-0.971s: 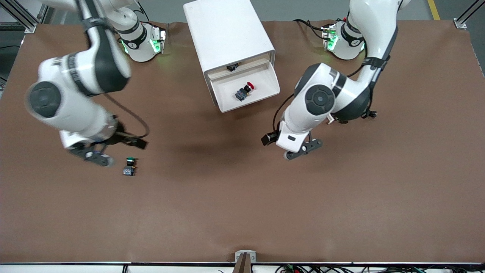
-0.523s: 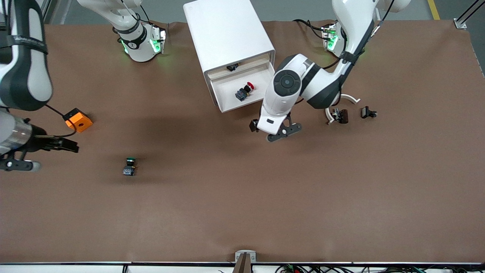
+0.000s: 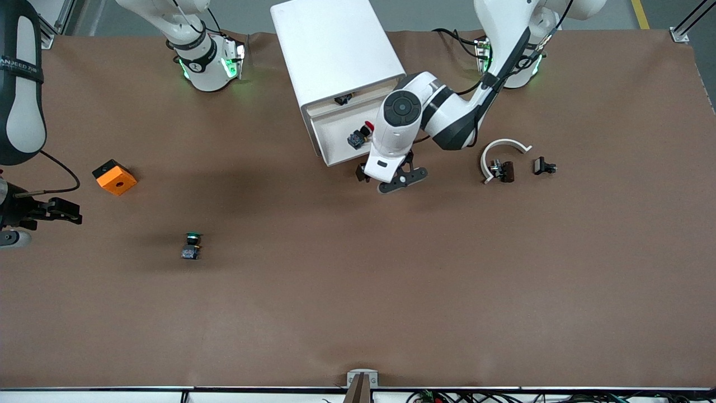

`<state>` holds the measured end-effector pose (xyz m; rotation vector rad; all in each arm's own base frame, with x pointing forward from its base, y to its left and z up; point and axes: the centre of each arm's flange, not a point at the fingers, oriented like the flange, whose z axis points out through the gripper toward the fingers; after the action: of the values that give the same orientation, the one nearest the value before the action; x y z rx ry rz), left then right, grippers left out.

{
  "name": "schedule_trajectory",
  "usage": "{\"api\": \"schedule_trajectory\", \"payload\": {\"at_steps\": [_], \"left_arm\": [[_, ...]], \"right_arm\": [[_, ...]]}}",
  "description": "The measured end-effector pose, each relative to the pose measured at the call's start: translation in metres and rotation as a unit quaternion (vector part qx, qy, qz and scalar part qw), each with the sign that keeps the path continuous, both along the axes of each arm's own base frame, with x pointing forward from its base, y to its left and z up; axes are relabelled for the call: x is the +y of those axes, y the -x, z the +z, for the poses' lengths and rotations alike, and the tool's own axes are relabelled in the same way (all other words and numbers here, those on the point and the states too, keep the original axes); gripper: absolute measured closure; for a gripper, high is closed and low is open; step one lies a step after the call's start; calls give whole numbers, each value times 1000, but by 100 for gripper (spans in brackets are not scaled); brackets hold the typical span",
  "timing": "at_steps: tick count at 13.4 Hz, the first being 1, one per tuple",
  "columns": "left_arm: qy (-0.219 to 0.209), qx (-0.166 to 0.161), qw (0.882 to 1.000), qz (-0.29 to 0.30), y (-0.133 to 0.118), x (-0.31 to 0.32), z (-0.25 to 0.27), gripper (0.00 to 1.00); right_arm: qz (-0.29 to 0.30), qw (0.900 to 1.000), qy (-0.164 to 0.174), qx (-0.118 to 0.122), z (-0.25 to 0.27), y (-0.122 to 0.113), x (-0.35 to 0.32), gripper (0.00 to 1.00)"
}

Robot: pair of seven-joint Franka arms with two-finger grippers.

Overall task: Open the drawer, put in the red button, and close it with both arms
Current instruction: 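Push the drawer fully shut into the cabinet with the left gripper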

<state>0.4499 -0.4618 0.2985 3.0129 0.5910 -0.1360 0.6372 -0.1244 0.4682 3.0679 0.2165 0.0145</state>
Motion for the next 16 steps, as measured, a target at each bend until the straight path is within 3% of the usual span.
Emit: {"api": "schedule_trajectory", "payload": {"at_steps": [4,6,8,11,16], "left_arm": [[2,10,1000,9,22,-17,0,0],[3,16,1000,10,33,-24,-2,0],[2,19,1000,7,39,-28,-3,0],[-1,25,1000,4,54,-36,-7,0],[-3,43,999,3,95,-57,-11,0]], "right_arm": [[-84,996,-2,-37,29,-13,28,0],[-94,995,-5,-37,30,-16,53,0],[-67,997,-4,-24,33,-14,60,0],[-38,999,-7,15,70,9,65,0],[-43,999,-20,22,152,68,65,0]]}}
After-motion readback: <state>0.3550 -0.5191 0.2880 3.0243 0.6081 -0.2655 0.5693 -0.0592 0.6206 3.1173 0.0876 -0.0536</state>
